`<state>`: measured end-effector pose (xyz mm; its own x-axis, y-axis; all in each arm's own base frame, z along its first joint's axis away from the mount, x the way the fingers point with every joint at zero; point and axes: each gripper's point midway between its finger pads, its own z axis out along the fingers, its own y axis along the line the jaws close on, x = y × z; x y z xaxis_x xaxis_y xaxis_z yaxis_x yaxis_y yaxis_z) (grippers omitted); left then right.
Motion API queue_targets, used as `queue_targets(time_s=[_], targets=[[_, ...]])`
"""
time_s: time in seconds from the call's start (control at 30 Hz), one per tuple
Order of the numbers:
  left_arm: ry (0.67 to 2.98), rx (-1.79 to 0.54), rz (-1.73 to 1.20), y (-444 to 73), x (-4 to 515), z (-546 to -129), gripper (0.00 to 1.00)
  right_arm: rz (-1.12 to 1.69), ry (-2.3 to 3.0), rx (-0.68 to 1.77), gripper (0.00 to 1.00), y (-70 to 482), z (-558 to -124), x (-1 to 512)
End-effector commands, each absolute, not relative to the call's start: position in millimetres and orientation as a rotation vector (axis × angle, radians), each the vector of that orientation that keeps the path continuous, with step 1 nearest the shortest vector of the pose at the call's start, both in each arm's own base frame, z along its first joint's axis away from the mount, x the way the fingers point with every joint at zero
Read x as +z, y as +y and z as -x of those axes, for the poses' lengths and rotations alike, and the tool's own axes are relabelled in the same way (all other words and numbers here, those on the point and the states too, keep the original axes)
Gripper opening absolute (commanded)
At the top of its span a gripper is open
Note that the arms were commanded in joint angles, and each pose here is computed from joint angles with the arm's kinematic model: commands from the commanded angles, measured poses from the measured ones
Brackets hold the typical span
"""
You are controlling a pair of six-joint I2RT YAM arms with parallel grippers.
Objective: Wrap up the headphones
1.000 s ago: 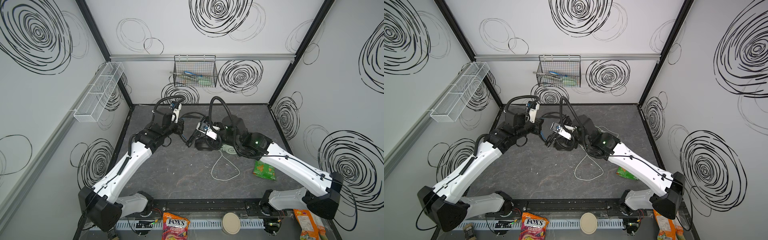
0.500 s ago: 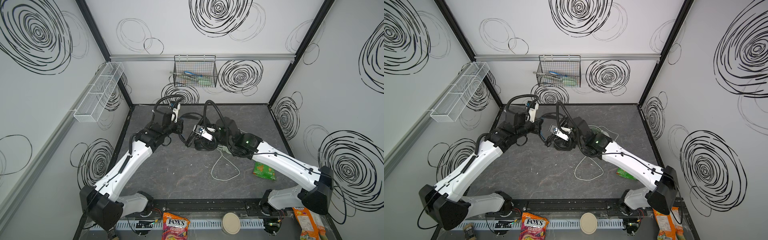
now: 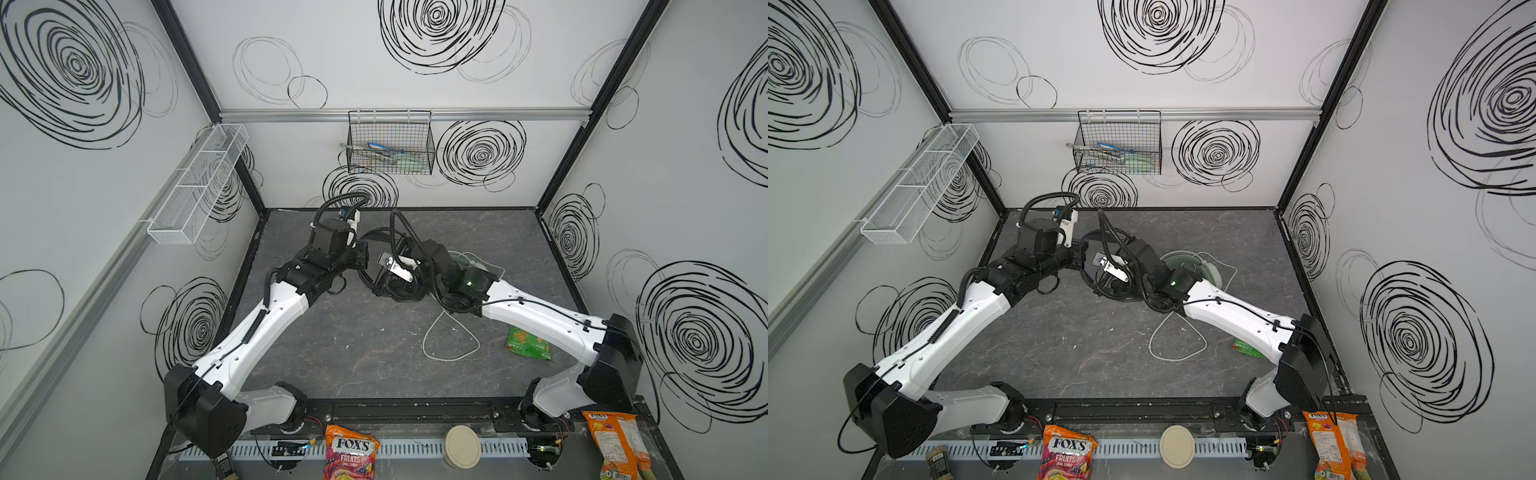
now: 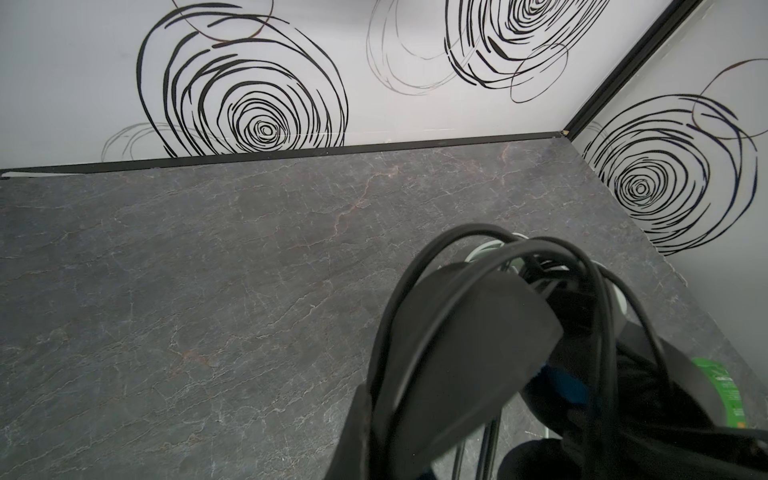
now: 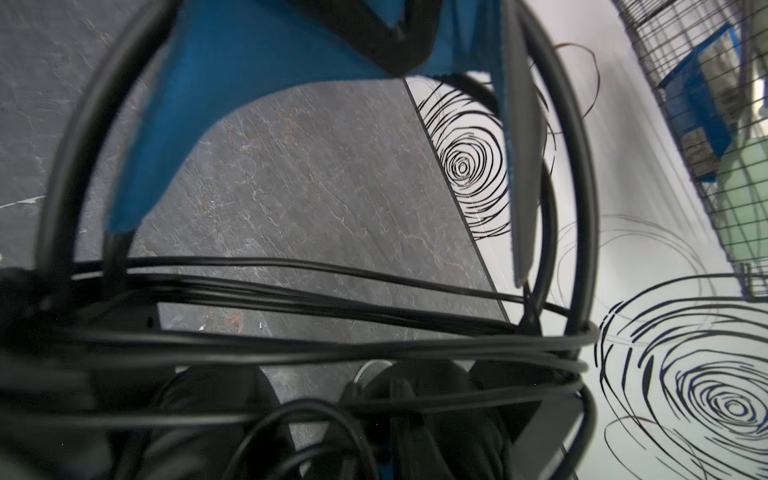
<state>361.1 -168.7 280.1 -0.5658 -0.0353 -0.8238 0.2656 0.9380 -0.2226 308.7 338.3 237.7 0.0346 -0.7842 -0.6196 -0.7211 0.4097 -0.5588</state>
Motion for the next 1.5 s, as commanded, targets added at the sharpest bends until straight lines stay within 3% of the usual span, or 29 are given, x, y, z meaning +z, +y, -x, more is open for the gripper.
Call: queue_targets(time_s=[0.0, 0.17, 0.23, 0.3, 0.4, 0.57, 1.17, 1.47], targets=[[1.860, -0.782, -0.178, -218.8, 367.4, -351.6, 0.00, 1.266, 1.825, -0.129, 0.18, 327.7, -322.6, 217.0], [1.865, -0.856, -0.144, -227.3, 366.1, -350.2, 0.00, 1.235, 1.920, -0.040, 0.19, 329.3, -323.1, 206.0], [1.875, -0.872, -0.127, -228.1, 362.3, -350.9, 0.00, 1.233, 1.936, 0.014, 0.24, 331.1, -320.4, 208.0], [1.891, -0.869, -0.107, -226.6, 357.2, -352.3, 0.00, 1.232, 1.916, 0.037, 0.31, 332.4, -315.9, 216.2], [1.919, -0.856, -0.064, -218.7, 345.8, -356.9, 0.00, 1.229, 1.889, 0.067, 0.50, 330.7, -308.7, 227.4], [1.944, -0.824, -0.018, -202.2, 331.8, -365.7, 0.00, 1.243, 1.843, 0.054, 0.64, 324.1, -297.1, 236.2], [2.022, -0.558, -0.102, -170.6, 306.6, -367.8, 0.00, 1.385, 1.749, -0.329, 0.65, 288.5, -291.7, 223.3], [2.023, -0.626, -0.135, -180.0, 308.7, -361.1, 0.00, 1.399, 1.660, -0.605, 0.65, 291.8, -299.6, 209.7]])
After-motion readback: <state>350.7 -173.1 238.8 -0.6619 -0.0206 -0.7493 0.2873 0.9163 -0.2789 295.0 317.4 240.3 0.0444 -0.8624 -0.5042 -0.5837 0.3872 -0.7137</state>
